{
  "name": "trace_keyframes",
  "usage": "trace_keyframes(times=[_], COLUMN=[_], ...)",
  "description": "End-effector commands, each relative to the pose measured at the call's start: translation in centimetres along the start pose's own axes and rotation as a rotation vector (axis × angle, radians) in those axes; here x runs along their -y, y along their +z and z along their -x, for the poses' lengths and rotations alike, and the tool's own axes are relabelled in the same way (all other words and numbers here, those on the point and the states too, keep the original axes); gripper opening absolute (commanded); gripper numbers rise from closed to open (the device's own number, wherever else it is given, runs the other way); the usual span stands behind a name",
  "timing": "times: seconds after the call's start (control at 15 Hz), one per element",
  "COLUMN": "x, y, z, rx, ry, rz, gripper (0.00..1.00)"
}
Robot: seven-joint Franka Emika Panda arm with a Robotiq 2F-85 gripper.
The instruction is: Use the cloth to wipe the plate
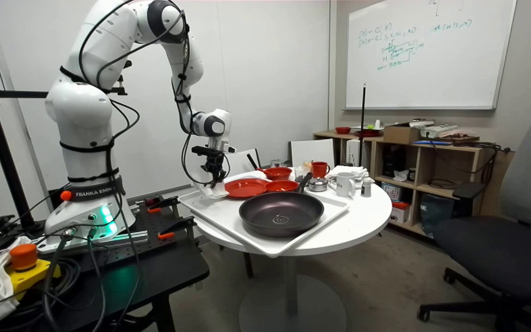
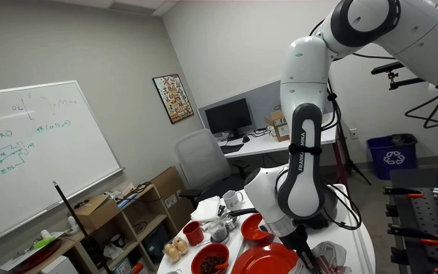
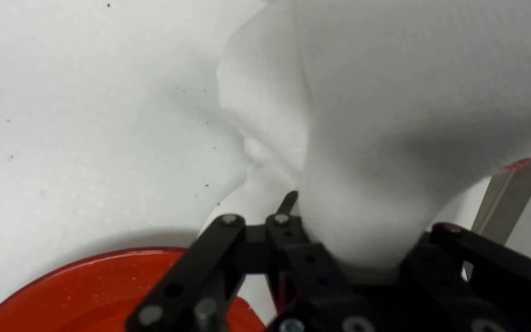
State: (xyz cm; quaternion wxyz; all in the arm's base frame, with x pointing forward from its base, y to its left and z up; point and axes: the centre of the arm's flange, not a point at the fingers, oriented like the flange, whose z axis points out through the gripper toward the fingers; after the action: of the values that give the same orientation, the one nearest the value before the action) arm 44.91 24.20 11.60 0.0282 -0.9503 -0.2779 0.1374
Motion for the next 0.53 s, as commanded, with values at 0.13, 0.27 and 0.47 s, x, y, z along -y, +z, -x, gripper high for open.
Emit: trace_keyframes(times=[0.13, 0.27, 0.47], x=[-0.1, -0.6, -1.3], y=[-1.0, -1.1, -1.2], z=[-0.4, -0.3, -0.1], rx=[0.012, 0.017, 0.028], ry=[0.126, 0.176, 0.243], rz=[0.065, 0.075, 0.093], gripper=[0.11, 0.11, 0.11])
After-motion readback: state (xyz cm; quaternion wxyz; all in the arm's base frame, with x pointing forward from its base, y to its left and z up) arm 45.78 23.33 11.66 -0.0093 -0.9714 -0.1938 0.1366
